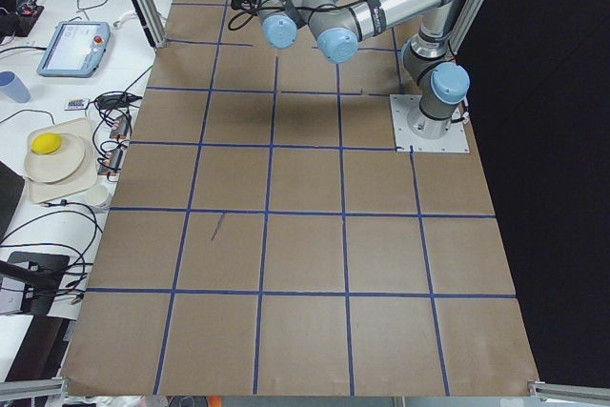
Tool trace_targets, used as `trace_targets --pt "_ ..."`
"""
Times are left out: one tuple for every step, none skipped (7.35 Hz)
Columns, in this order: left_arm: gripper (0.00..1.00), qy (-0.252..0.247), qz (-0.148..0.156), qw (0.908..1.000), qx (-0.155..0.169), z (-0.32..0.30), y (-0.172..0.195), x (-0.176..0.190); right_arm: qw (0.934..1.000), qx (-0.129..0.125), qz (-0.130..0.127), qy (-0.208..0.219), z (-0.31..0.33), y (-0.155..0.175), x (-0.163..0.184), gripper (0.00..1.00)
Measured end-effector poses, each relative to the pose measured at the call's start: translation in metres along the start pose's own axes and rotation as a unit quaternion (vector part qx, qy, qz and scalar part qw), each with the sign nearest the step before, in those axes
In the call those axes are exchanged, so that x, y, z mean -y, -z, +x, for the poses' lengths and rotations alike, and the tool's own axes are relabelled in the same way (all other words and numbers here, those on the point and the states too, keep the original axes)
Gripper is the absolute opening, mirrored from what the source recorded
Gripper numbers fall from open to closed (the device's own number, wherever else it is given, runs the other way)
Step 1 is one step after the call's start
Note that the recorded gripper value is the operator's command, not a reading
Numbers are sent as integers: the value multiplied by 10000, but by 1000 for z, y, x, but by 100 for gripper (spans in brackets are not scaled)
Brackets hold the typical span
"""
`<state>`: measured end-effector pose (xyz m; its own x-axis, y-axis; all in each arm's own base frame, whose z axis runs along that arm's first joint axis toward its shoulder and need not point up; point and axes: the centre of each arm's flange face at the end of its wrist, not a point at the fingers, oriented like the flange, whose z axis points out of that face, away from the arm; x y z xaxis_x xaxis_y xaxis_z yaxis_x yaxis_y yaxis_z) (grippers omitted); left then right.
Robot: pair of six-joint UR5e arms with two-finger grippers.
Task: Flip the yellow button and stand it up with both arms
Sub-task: 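Lift the yellow button with the left gripper and raise it toward the center, then hold the button with the left gripper while the right gripper grasps its cap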
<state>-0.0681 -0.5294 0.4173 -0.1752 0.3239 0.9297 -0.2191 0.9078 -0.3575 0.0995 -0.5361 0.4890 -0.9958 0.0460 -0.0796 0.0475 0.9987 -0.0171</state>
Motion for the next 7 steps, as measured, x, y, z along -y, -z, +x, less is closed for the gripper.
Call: trace_targets --pt "6 60 140 9995 -268 9 -14 -17 9985 482 44 -252 37 10 4 100" --pt "5 147 260 9983 -501 17 -26 -33 9931 1013 -1 -587 73 16 3 100" --pt "4 285 328 9965 -709 21 -39 -48 9809 1674 -165 -980 104 18 -1 100" --pt "3 462 353 9941 -912 25 -55 -61 9596 2416 -398 -1388 127 17 -8 100" --pt "3 604 343 9919 -1068 31 -69 -71 9338 3057 -627 -1750 138 18 -17 100" --pt "3 679 307 9905 -1155 34 -79 -76 9087 3547 -856 -2027 135 21 -27 100" --pt "3 711 277 9895 -1224 38 -87 -80 8827 4026 -1025 -2196 120 24 -33 100"
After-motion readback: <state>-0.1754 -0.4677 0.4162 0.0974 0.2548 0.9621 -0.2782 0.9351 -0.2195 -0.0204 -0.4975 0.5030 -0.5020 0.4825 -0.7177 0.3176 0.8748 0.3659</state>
